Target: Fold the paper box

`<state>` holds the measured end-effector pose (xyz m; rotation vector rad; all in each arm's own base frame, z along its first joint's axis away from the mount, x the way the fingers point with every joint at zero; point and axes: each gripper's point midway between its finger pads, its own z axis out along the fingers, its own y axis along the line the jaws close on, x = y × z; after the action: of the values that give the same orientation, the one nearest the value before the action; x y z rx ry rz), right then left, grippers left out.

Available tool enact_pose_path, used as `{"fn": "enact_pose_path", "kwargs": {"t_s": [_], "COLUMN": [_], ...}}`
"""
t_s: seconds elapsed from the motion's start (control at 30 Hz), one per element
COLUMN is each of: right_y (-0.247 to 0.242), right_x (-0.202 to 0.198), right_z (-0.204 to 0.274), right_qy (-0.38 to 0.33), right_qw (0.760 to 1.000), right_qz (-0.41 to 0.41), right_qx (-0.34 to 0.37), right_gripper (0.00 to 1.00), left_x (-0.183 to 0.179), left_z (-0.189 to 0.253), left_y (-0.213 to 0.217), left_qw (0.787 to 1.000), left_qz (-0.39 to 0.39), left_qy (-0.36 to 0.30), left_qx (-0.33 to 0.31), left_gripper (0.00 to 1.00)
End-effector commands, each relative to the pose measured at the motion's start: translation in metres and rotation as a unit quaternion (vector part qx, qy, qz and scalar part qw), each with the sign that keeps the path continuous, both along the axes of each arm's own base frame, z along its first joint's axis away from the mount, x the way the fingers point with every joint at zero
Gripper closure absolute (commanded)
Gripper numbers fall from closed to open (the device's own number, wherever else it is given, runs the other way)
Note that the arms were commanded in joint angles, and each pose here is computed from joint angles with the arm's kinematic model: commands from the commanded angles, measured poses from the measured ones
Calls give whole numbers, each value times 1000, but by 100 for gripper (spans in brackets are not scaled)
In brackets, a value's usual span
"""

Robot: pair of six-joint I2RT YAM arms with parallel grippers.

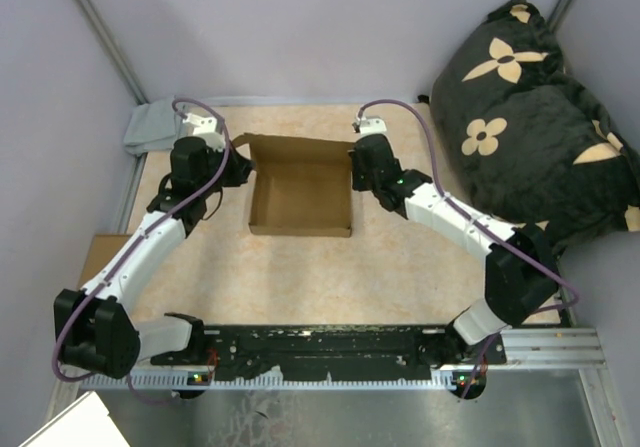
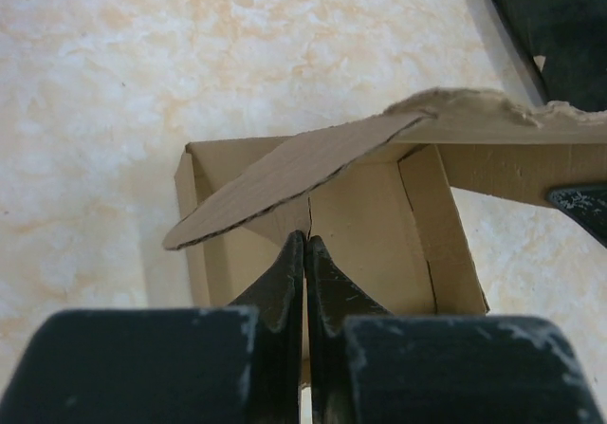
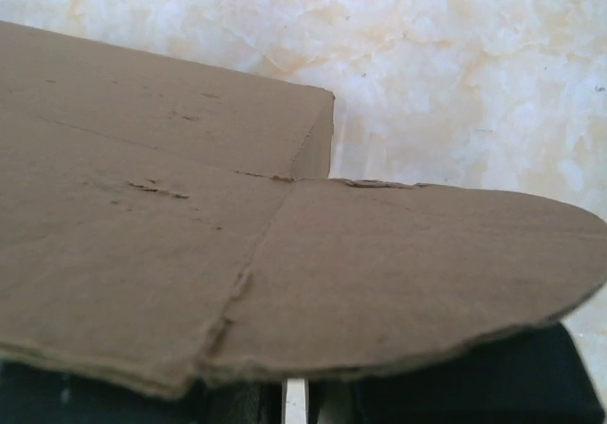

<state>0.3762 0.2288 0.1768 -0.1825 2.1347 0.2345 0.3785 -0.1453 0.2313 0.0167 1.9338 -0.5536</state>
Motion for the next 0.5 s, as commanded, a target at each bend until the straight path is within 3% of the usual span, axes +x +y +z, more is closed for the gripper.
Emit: {"fn": "enact_pose_path", "kwargs": {"t_s": [0.0,0.33,0.47], "right_y": [14,35,46], "right_x": [4,41,53], "right_z": [35,91,86], "right_qy": [-34,-60,-43], "right_qw": [999,997,998], "right_qz": [-1,-6,-7], "right_qx": [40,40,37], "right_gripper": [94,93,93], "left_x": [-14,-7,0], "left_z": [0,19,30], "left_y": [-10,-11,-13], "left_qw": [1000,1000,1000], "left_qz": [-18,-7,-4], "left_qy": [8,5,6], "left_qx": [-19,-15,-18], "left_gripper": [98,99,100]}}
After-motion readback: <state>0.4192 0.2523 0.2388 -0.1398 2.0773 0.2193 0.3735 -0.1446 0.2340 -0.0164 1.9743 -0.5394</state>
